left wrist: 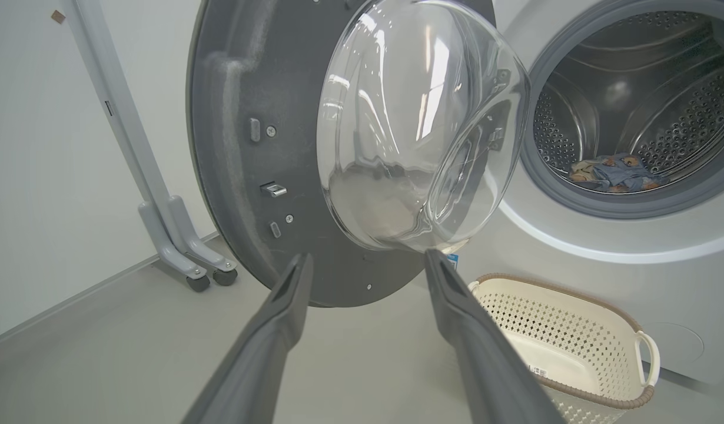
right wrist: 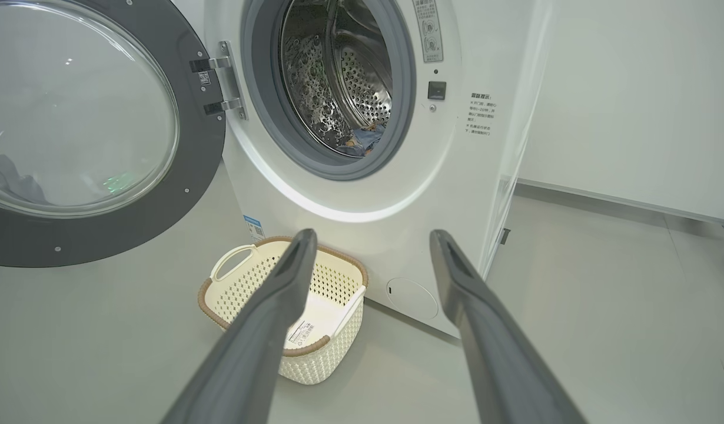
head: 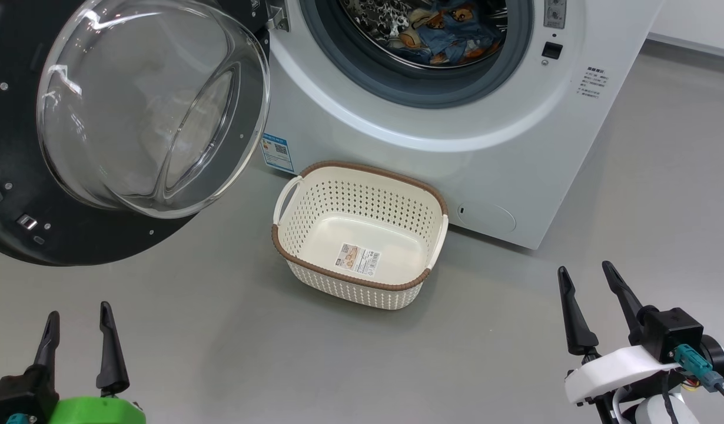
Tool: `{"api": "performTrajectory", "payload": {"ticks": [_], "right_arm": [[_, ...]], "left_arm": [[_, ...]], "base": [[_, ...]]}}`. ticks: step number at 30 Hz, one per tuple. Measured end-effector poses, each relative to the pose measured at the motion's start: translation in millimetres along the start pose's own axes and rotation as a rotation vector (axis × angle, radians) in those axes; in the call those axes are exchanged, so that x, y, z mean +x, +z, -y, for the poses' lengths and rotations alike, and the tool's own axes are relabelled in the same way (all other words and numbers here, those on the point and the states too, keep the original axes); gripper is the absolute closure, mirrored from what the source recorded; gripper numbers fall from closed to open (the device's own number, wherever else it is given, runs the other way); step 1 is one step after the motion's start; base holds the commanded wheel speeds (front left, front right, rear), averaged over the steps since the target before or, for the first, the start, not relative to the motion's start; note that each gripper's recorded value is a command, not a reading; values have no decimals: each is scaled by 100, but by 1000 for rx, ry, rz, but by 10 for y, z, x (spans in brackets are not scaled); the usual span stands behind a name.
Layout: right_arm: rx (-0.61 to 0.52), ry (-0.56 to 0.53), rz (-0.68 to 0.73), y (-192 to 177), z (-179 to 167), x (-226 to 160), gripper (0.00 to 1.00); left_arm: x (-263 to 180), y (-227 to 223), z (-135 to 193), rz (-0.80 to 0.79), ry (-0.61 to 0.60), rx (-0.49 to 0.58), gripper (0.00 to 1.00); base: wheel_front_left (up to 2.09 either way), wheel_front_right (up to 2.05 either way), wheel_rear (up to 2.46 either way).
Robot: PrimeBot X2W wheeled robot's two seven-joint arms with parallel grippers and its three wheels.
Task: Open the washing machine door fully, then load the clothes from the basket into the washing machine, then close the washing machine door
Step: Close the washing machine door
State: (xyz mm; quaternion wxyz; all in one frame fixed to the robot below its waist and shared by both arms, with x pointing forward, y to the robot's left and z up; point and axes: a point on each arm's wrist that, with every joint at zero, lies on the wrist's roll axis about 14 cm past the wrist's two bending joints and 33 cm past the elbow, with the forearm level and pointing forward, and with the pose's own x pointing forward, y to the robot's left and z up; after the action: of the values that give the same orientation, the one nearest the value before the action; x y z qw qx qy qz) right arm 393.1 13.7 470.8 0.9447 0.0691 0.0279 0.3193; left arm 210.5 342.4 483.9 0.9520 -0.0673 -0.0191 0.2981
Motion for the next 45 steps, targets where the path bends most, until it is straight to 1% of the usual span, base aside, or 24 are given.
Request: {"api": "performTrajectory", "payload": {"ticks": [15,16,17,18,19,23,29,30,37,39,44,45], "right_arm": [[6,4,-9,-35,-7,7,0],[6,3,-10,-39,-4,6,0],[7,2,-10,-43,-2,5,0],[7,1,-11,-46,2,4,0],[8,1,-12,-49,5,3,0],[10,-3,-15,-63,19,0,0],[14,-8,-22,-94,44,-2,0],[14,-8,-23,-98,48,-1,0],[17,-9,-31,-130,68,7,0],[18,-9,-33,-138,70,9,0],[20,-10,-33,-144,78,16,0],[19,-10,-34,-145,80,16,0]], "left_arm": [[4,8,-77,2,39,-31,0],[6,9,-78,3,41,-34,5],[9,11,-80,3,43,-37,51],[11,14,-81,4,43,-37,92],[13,11,-84,4,46,-45,100],[21,10,-109,4,59,-71,100],[35,67,-267,31,127,-181,100],[40,90,-316,43,150,-217,100],[176,366,-525,156,224,-343,100],[211,451,-592,196,243,-399,100],[290,612,-690,270,266,-484,100],[307,634,-698,278,267,-487,100]], "base": [[0,0,0],[0,0,0],[0,0,0],[0,0,0],[0,0,0],[0,0,0],[0,0,0],[0,0,0],[0,0,0],[0,0,0],[0,0,0],[0,0,0]]}}
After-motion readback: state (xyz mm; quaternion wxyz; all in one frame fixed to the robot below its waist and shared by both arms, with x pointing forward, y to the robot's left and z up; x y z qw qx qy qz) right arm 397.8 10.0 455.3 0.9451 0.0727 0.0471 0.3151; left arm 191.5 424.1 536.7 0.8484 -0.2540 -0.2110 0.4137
